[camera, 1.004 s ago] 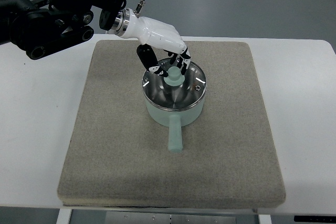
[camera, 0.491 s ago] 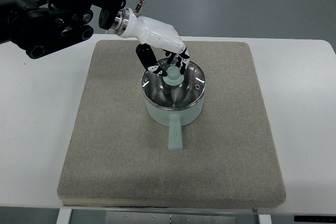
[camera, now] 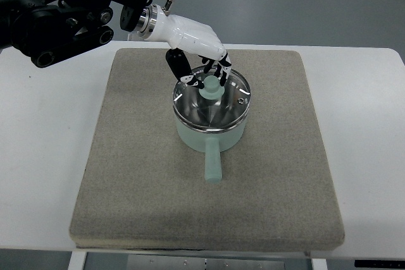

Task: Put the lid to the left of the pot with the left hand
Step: 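Close the left hand fingers around the mint-green lid knob, then lift the glass lid off the pot and carry it beside the pot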

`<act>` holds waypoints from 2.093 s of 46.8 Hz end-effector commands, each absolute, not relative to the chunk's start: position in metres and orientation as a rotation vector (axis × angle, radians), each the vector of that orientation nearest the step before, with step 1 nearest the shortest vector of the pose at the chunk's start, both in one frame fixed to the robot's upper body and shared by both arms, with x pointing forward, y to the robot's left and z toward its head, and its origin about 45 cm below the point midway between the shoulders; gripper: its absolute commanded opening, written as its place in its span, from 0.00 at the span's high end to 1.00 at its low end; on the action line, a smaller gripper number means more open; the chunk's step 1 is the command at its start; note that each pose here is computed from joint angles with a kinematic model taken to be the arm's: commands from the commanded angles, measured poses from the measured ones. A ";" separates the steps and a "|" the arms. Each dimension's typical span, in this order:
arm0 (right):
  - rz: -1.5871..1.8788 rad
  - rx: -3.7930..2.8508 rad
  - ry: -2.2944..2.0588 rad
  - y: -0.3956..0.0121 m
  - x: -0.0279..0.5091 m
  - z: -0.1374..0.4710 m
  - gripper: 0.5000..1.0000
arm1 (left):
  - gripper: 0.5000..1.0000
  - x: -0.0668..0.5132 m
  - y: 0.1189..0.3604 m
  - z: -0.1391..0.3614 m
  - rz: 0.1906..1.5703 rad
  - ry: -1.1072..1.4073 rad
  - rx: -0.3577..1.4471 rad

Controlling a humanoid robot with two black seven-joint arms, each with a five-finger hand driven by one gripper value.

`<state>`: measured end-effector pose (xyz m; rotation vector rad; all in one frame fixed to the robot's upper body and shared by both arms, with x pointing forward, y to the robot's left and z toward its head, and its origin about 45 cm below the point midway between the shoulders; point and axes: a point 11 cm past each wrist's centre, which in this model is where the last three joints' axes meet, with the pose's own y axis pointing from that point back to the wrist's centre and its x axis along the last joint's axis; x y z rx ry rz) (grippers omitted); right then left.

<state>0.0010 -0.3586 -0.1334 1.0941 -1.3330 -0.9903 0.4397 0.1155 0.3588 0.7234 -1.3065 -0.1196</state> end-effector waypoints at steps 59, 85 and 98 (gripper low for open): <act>-0.991 1.094 -1.333 -0.359 0.001 -0.133 0.16 | 1.00 0.484 0.276 0.380 0.224 -1.199 1.002; -0.991 1.093 -1.334 -0.359 0.001 -0.133 0.16 | 1.00 0.478 0.314 0.334 0.244 -1.098 1.068; -0.991 1.094 -1.333 -0.359 0.001 -0.133 0.16 | 1.00 0.476 0.326 0.300 0.247 -1.031 1.102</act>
